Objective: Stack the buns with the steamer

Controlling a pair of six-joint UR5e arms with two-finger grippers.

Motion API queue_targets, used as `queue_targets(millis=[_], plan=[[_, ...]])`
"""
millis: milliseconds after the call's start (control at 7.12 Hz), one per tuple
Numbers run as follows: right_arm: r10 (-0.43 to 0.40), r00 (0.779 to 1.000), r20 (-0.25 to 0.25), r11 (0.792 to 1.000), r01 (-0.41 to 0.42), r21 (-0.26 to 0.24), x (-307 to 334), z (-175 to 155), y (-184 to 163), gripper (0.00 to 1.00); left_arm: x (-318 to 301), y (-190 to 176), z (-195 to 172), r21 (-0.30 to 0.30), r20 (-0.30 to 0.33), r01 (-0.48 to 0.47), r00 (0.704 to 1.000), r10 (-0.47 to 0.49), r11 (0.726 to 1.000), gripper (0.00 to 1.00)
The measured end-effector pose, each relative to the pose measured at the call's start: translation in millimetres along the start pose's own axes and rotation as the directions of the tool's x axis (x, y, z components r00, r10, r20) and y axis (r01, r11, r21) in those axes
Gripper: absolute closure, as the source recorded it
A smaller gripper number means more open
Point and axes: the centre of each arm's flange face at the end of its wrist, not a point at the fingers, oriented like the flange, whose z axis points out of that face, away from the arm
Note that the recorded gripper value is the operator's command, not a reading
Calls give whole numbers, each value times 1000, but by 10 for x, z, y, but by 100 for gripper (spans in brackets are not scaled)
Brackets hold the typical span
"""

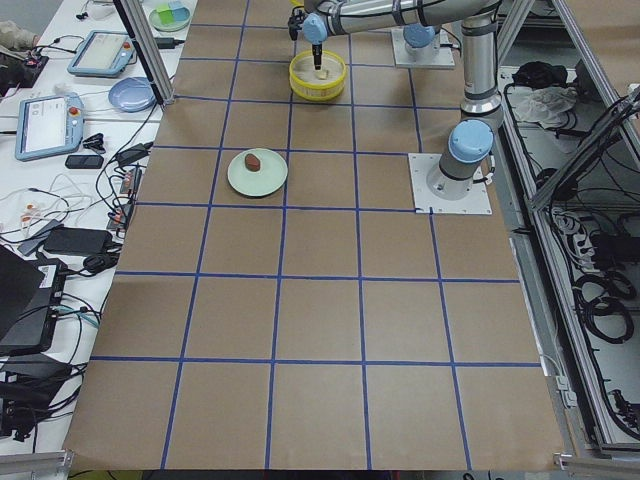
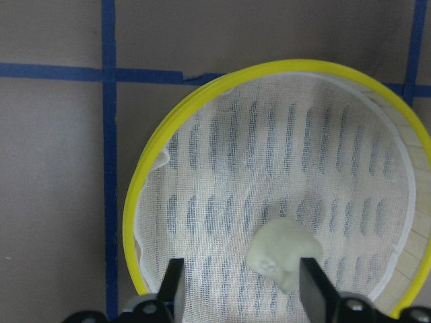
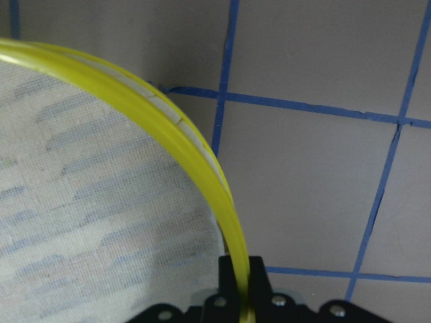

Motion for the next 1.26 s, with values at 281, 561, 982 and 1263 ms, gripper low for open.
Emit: queue_targets(millis=[281,561,982,1263], plan=[[23,1000,6,1000,-23,-6,-526,46,-128,100,-170,-143,-271,37,-14,31,999,-31,999,0],[81,996,39,996,-79,-47,-992,328,-105,100,-877,-604,-723,63,-21,82,997,-80,995,0],[145,987,66,989,-142,-39,-1947,668,-163,100,-2501,-1184,-1129,3,48,-31,998,31,1000,0],[150,988,36,988,-151,25,-2234,1069,-181,100,-3391,-1475,-954,-48,40,-125,991,127,991,1]])
